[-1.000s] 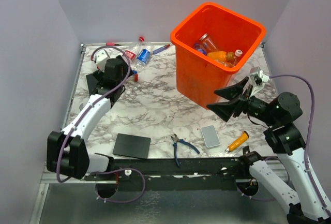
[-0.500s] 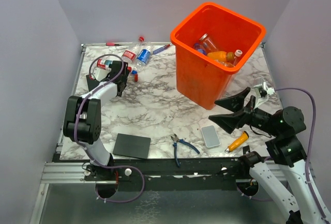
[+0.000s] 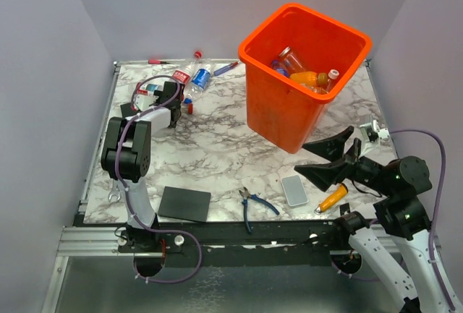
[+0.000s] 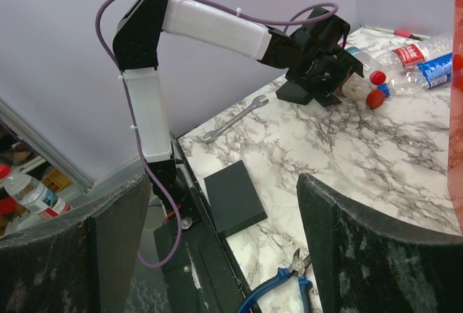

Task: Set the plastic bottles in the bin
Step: Pick up the plastic bottle at the center of the board.

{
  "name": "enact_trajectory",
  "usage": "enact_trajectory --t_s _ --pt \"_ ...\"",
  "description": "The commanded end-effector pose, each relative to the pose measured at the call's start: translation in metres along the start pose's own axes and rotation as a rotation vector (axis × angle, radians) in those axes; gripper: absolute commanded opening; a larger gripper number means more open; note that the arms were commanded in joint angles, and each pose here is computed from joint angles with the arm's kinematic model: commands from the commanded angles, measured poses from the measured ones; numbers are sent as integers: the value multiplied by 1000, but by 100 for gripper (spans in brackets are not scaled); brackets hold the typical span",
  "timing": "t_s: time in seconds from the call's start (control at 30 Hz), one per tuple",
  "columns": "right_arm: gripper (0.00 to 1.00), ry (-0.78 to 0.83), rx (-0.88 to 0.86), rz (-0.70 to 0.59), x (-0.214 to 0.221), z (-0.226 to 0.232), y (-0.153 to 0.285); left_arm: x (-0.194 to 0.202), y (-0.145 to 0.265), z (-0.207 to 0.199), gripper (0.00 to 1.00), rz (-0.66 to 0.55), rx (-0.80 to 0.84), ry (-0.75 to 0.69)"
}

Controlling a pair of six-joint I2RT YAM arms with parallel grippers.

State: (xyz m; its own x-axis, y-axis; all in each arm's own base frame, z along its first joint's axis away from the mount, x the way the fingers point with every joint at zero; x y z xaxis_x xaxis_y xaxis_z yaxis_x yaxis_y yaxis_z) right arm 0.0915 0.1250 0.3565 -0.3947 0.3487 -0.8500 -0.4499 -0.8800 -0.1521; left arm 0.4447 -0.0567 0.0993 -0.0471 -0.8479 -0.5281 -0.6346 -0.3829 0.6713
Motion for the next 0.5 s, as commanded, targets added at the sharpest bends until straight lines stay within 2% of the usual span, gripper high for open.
enact_trajectory --t_s 0.0,0.07,0.27,0.4,0.47 --pt "86 -19 23 -13 4 0 4 2 -10 -2 68 -20 -15 21" --pt "86 -18 31 -15 4 1 6 3 -11 -1 58 -17 -13 14" --pt "86 -29 36 -12 4 1 6 2 -2 9 38 -17 7 6" --pt "86 -32 27 -16 1 4 6 -5 19 15 28 -2 61 20" --pt "86 -43 21 -16 -1 5 4 -5 40 15 26 56 126 25"
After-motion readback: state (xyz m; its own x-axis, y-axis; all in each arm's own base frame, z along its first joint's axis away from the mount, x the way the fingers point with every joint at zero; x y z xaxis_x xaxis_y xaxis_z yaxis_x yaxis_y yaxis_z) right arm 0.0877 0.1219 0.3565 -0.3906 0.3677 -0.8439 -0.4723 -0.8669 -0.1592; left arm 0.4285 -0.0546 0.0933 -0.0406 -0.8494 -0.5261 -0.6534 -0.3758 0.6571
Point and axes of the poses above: each gripper's point midway between its finger pads, its own y axis back along the fingers, its own z axis along the line the jaws close on, x = y × z, the point moved 7 cm from there along y, back along the fingers, and after that the axes turned 10 degrees about -y, right-handed, at the moved point
